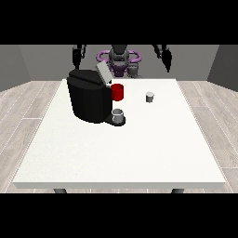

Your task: Insert the coffee pod into the coffee machine and close the lid

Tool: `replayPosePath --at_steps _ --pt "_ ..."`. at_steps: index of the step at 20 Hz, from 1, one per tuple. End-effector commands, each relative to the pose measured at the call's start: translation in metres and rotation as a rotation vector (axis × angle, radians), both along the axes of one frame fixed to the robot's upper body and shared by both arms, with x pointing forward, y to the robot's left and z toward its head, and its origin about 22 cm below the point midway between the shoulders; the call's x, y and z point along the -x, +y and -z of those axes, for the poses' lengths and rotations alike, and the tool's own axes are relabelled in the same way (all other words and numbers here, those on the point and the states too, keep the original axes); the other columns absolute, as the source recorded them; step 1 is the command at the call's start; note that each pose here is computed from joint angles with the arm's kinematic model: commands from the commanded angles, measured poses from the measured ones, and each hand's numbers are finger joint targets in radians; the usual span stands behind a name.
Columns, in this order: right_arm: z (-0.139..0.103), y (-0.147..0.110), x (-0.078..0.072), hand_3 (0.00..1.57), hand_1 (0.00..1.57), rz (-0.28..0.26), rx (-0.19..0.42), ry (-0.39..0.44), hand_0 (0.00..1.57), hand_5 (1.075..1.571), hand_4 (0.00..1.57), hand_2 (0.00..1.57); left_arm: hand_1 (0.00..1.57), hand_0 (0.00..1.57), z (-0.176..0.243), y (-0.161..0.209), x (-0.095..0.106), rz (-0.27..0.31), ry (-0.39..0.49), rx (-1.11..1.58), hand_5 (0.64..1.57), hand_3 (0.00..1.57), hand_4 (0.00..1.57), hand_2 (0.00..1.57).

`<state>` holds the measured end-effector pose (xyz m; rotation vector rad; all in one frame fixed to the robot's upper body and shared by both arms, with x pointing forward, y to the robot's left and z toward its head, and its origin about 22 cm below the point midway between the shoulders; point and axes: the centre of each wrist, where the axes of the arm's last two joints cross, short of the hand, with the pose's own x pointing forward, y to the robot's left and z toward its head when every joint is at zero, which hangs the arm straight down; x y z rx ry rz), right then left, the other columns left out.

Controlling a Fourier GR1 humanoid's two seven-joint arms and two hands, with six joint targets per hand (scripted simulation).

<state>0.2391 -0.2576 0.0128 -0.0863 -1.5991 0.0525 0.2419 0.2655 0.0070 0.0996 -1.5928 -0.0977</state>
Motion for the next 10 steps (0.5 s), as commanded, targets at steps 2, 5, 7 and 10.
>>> replayPosePath --at_steps 2,5,7,10 --pt "0.005 -0.003 -0.004 0.0 0.0 -0.006 -0.011 0.023 0.0 1.571 0.33 0.0 0.0 0.0 0.017 -0.023 0.011 0.048 0.002 0.028 1.571 0.0 0.73 0.0" --pt "0.012 0.014 -0.006 0.0 0.0 0.016 -0.041 0.033 0.0 1.571 0.33 0.0 0.0 0.0 0.003 -0.035 -0.001 0.156 -0.02 0.074 1.571 0.0 0.73 0.0" --pt "0.012 -0.01 -0.009 0.0 0.0 0.091 -0.139 -0.072 0.0 1.571 0.33 0.0 0.0 0.0 0.0 -0.052 0.003 0.231 -0.072 0.127 1.571 0.0 0.73 0.0" --pt "0.034 0.007 0.003 0.0 0.0 0.054 -0.155 -0.071 0.0 1.571 0.32 0.0 0.0 0.0 0.009 -0.045 0.002 0.216 -0.068 0.108 1.571 0.0 0.7 0.0"
